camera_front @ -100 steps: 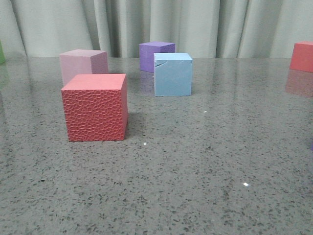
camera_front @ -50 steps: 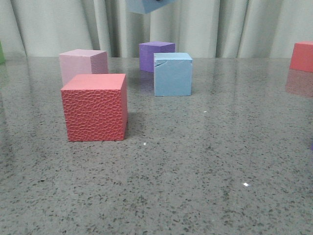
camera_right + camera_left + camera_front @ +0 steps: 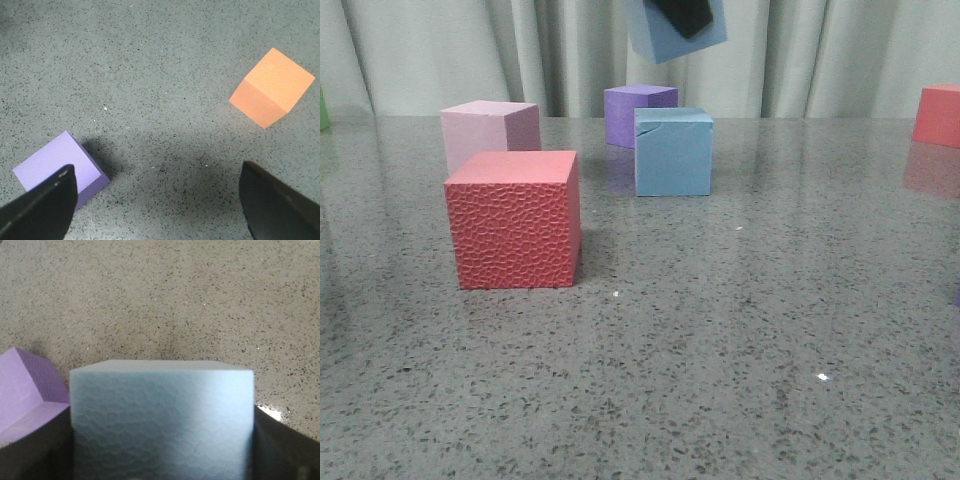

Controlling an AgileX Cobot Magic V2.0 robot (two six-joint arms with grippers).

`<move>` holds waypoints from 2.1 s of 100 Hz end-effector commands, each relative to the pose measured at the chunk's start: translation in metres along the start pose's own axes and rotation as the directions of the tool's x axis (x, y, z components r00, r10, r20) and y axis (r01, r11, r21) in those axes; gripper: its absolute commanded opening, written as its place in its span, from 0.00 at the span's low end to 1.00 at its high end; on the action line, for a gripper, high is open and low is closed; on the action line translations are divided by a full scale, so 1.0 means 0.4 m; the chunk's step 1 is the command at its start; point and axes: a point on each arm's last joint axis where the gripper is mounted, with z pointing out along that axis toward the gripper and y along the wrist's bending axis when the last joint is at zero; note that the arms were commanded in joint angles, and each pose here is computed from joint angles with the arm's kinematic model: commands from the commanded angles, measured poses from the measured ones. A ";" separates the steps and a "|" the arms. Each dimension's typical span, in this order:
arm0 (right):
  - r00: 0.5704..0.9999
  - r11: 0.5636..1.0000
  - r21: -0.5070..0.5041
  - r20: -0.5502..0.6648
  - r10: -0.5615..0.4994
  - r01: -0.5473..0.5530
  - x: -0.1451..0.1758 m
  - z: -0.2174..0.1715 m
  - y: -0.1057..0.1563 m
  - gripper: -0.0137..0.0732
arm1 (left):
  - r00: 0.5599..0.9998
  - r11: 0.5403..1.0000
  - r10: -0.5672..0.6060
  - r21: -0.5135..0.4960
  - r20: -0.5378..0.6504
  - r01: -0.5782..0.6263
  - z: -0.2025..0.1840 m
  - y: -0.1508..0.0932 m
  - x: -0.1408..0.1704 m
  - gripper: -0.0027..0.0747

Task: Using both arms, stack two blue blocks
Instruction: 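Carry the held light-blue cube above the placed light-blue cube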

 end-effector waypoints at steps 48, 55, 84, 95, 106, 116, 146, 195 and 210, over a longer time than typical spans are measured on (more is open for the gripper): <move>0.996 1.000 0.004 0.087 -0.009 0.009 -0.025 -0.016 -0.002 0.90 | 0.995 0.998 0.060 -0.004 0.082 -0.060 -0.088 -0.029 -0.039 0.42; 0.996 1.000 0.004 0.087 -0.009 0.009 -0.025 -0.016 -0.002 0.90 | 0.995 0.998 0.060 -0.004 0.081 -0.060 -0.088 -0.029 -0.039 0.42; 0.996 1.000 0.004 0.088 -0.009 0.009 -0.025 -0.016 -0.002 0.90 | 0.995 0.999 0.052 0.000 0.083 -0.052 -0.085 -0.029 -0.039 0.42; 0.996 1.000 0.004 0.088 -0.009 0.009 -0.025 -0.016 -0.002 0.90 | 0.995 0.997 0.070 -0.015 0.068 -0.069 -0.085 -0.026 -0.036 0.42; 0.996 1.000 0.004 0.088 -0.009 0.009 -0.025 -0.016 -0.002 0.90 | 0.993 0.995 0.095 -0.021 0.063 -0.094 -0.085 -0.025 -0.035 0.42; 0.996 1.000 0.004 0.088 -0.009 0.009 -0.025 -0.016 -0.002 0.90 | 0.992 0.994 0.110 -0.026 0.058 -0.109 -0.085 -0.024 -0.034 0.42; 0.996 1.000 0.005 0.091 -0.009 0.009 -0.025 -0.016 -0.002 0.90 | 0.992 0.993 0.114 -0.019 0.047 -0.113 -0.076 -0.024 -0.029 0.42; 0.995 1.000 0.004 0.097 -0.009 0.009 -0.027 -0.016 -0.002 0.90 | 0.992 0.992 0.127 0.003 0.021 -0.127 -0.054 -0.025 -0.016 0.42; 0.995 1.000 0.004 0.098 -0.009 0.009 -0.027 -0.016 -0.002 0.90 | 0.991 0.992 0.130 0.002 0.021 -0.130 -0.054 -0.025 -0.016 0.42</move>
